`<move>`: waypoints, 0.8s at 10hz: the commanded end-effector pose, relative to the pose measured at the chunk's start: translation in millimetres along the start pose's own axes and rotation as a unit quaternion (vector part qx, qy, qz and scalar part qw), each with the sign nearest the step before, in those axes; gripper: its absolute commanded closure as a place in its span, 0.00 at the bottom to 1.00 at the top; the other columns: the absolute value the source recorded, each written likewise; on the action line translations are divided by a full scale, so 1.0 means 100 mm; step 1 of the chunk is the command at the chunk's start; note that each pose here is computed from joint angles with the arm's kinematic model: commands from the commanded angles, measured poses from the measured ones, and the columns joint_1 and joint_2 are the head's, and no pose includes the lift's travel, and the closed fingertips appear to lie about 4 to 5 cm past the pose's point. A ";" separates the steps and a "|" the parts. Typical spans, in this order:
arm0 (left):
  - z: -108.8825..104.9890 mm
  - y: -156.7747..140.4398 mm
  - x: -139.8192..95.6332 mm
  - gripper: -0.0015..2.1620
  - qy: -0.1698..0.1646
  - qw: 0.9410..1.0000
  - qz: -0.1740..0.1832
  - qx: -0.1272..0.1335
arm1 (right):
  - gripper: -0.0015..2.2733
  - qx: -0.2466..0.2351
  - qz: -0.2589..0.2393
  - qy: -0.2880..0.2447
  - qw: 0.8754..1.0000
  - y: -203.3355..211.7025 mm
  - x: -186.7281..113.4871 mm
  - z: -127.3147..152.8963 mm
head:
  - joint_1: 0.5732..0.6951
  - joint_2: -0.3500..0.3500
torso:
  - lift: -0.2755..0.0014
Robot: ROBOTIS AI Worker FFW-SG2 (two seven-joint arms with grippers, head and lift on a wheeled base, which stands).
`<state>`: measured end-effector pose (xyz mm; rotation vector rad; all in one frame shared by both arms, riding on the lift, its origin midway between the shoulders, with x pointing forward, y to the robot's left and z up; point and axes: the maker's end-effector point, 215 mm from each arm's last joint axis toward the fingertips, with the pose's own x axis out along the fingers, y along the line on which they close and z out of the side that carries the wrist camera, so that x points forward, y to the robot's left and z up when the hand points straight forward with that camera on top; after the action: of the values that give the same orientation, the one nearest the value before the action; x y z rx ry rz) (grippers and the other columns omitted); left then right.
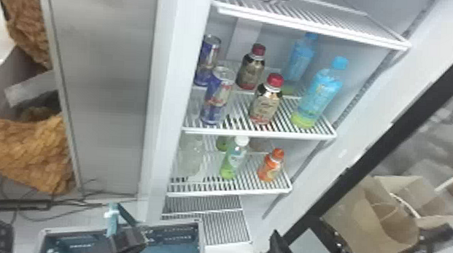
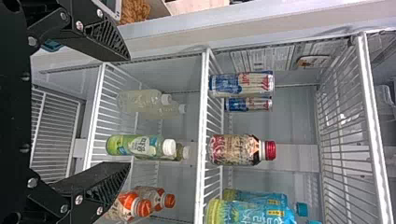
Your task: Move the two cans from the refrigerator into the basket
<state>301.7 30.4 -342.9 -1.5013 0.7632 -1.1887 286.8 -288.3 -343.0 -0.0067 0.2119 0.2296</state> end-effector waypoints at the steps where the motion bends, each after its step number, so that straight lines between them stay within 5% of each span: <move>1: 0.00 0.00 -0.01 0.55 -0.001 1.000 0.000 -0.001 | 0.12 -0.004 0.001 -0.002 1.000 0.01 0.01 0.03 | 1.00 0.00 | 0.88; 8: 0.00 -0.01 0.01 0.55 -0.001 1.000 -0.002 0.000 | 0.12 -0.016 -0.002 -0.022 1.000 -0.05 0.24 0.21 | 1.00 0.00 | 0.88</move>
<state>301.9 30.2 -342.7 -1.5038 0.7608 -1.1879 310.0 -287.1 -328.9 -0.0311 0.1708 0.2296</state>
